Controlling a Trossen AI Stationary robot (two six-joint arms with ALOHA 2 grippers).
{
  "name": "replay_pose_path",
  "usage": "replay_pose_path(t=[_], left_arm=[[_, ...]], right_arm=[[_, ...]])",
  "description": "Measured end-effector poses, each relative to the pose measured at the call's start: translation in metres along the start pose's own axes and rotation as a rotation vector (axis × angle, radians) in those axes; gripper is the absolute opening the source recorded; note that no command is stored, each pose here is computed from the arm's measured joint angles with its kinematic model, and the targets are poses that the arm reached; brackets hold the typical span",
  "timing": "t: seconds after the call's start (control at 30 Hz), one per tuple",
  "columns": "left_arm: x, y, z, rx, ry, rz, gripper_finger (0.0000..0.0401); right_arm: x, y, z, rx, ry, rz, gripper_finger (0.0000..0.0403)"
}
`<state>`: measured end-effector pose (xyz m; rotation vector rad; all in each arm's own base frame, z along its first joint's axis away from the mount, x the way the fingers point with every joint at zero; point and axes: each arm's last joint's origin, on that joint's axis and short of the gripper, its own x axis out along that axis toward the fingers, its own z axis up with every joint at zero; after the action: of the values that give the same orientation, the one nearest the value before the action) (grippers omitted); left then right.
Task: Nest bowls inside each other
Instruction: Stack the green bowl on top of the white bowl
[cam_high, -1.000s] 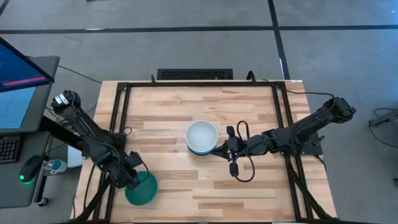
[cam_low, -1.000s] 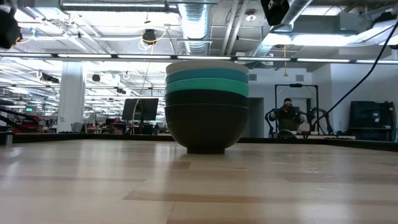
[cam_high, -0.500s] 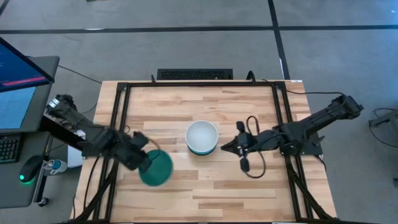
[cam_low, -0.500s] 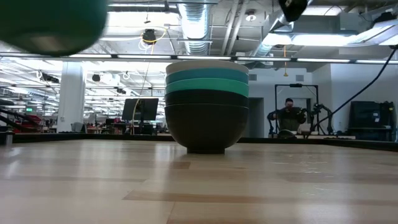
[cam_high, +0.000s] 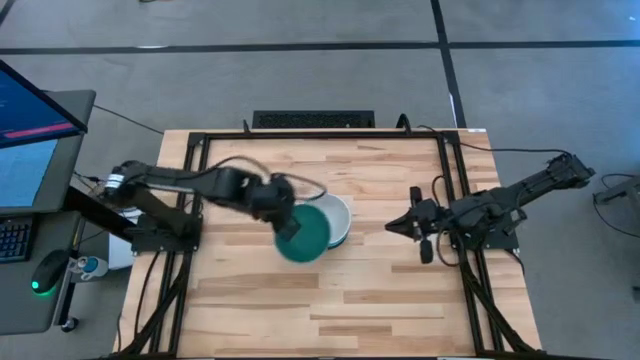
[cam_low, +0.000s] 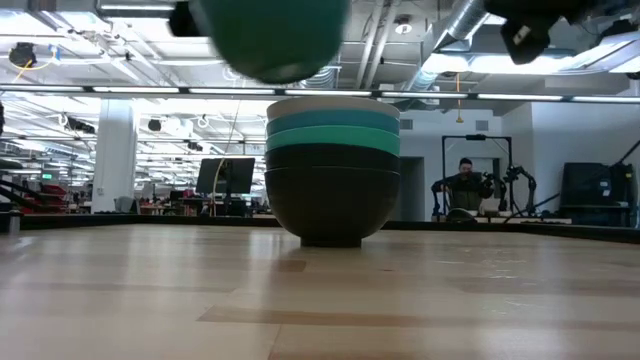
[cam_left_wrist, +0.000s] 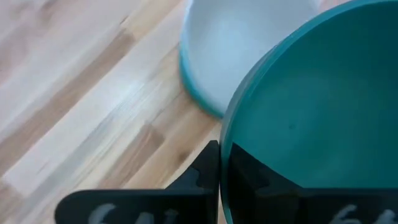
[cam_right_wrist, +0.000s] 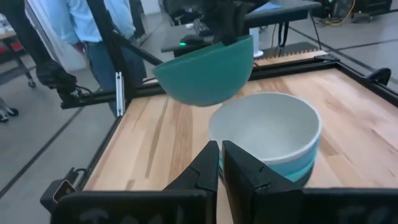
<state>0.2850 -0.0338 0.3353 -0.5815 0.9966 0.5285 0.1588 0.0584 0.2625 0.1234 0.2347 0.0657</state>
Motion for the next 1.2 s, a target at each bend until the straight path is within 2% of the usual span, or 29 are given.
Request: replay_pose_path(t=[0.2,0.37,0.53,0.8,1.2], left_arm=[[0.000,-0.017,0.058,0.044,-0.036,-0.058,0.0000],[0.011,-0.013,0.087,0.059,0.042,0.005,0.0000],[0.030,-0.009,0.094,0.084,0.128,0.057,0.0000],[0.057,-0.010,0.100,0.113,0.184,0.060,0.0000],[0.063,0.005,0.112,0.094,0.151,0.083,0.0000]], right_arm=[[-0.018,-0.010,-0.017,0.011,-0.033,0.007,0.0044],[-0.027,-0.016,-0.032,0.021,-0.041,0.010,0.0044],[-0.035,-0.019,-0.036,0.037,-0.080,0.021,0.0044],[-0.041,-0.022,-0.039,0.030,-0.088,0.022,0.0043],[-0.043,-0.022,-0.038,0.032,-0.095,0.024,0.0043]])
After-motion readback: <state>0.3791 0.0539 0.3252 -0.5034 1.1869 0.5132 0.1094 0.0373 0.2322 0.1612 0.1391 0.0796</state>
